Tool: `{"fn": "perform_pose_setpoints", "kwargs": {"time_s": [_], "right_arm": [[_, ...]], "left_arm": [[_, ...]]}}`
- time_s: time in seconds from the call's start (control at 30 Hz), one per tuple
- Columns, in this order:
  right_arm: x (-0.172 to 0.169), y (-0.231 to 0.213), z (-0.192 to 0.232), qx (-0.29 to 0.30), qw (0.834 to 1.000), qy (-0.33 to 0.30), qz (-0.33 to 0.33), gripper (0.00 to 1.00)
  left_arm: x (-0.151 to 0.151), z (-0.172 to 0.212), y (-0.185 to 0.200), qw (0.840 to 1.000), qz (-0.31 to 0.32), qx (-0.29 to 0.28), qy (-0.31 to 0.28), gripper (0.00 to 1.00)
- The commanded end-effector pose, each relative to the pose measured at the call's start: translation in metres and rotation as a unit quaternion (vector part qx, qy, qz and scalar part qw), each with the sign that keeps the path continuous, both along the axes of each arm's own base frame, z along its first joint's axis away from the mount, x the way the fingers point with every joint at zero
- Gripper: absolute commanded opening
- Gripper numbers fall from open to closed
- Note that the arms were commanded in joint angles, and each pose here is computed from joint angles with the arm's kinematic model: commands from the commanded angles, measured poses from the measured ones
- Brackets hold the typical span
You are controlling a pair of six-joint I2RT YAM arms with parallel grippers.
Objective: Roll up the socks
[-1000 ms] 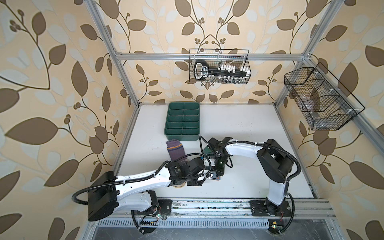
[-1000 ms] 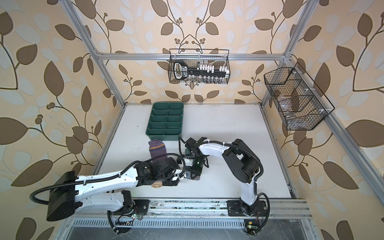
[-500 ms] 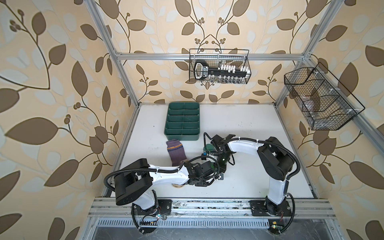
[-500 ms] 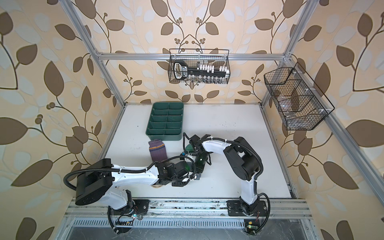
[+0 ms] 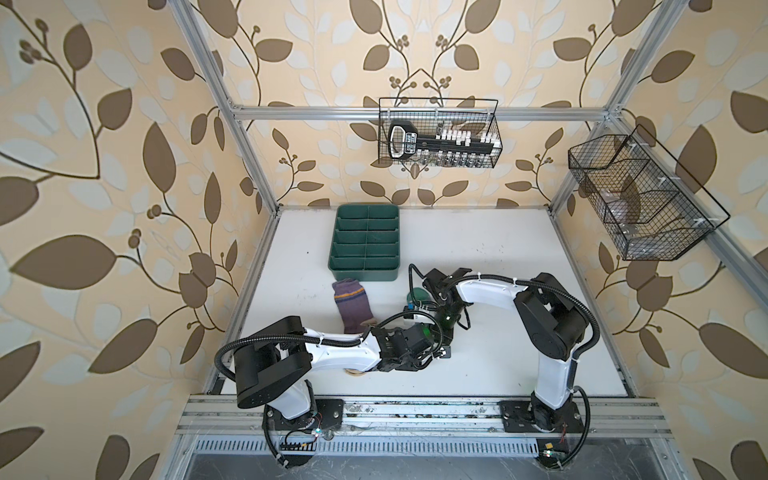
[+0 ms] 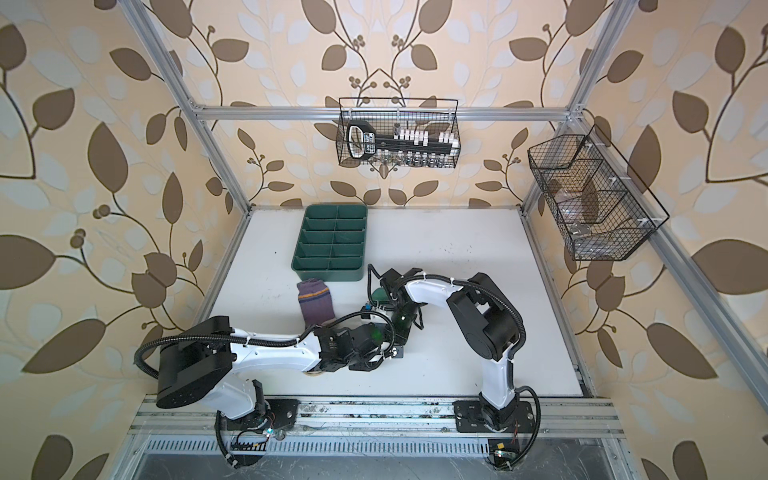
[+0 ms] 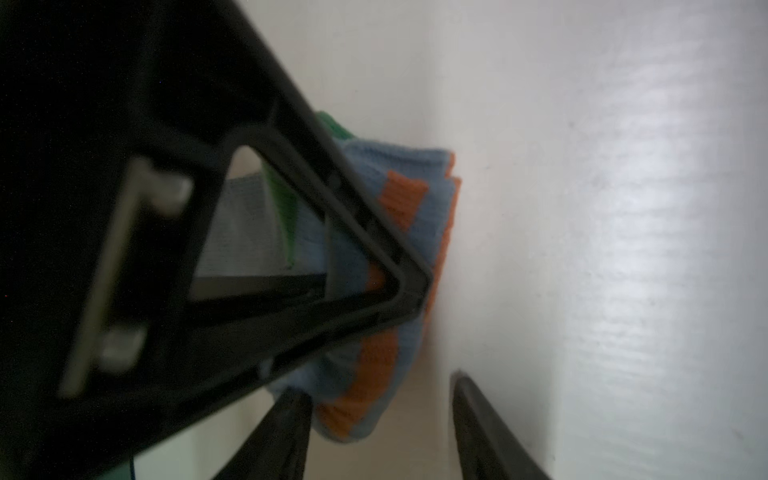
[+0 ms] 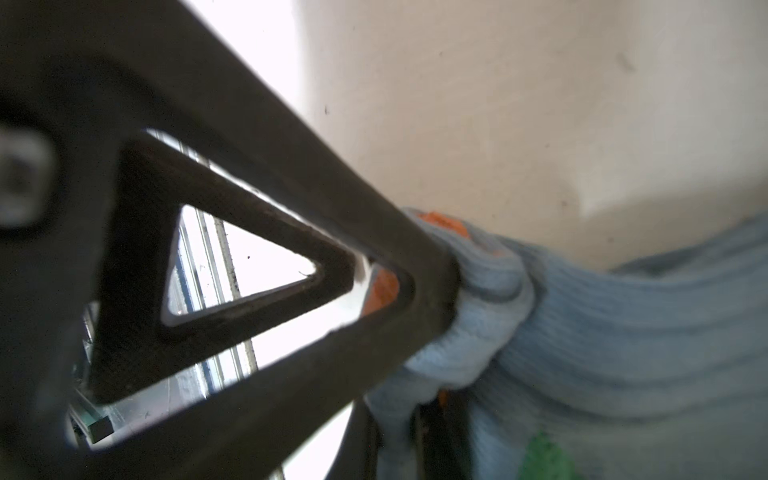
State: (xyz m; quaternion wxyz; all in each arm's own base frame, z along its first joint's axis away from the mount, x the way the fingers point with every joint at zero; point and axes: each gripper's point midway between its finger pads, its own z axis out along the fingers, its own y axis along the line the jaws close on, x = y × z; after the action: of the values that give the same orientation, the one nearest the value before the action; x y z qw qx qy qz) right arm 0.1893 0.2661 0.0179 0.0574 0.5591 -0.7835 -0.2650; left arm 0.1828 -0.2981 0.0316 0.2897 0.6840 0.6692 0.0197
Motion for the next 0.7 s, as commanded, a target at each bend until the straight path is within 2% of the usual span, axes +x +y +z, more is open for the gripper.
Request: {"fn": "perform_pose_setpoints", "kwargs": {"time_s": [0.0, 0.2, 0.4, 0.5, 0.67], "right_arm": [[-0.004, -0.019, -0.034, -0.062, 0.998, 0.003, 0.019, 0.04], [-0.011, -0.016, -0.03, -0.052, 0.998, 0.022, 0.019, 0.04], [-0.013, -0.012, -0.023, -0.041, 0.999, 0.024, 0.019, 0.04], [-0.013, -0.012, -0.022, -0.041, 0.999, 0.022, 0.02, 0.04], [-0.013, -0.007, -0.014, -0.023, 0.999, 0.022, 0.014, 0.06]], "left_arm": [[0.016, 0.029, -0.022, 0.997, 0.014, -0.059, -0.037, 0.57], [0.016, 0.039, -0.024, 0.997, 0.008, -0.072, -0.041, 0.59], [0.016, 0.022, -0.029, 0.998, 0.007, -0.061, -0.031, 0.58], [0.016, 0.014, -0.029, 0.998, 0.01, -0.056, -0.023, 0.55], [0.015, 0.002, -0.028, 0.999, 0.019, -0.047, -0.01, 0.39]]}}
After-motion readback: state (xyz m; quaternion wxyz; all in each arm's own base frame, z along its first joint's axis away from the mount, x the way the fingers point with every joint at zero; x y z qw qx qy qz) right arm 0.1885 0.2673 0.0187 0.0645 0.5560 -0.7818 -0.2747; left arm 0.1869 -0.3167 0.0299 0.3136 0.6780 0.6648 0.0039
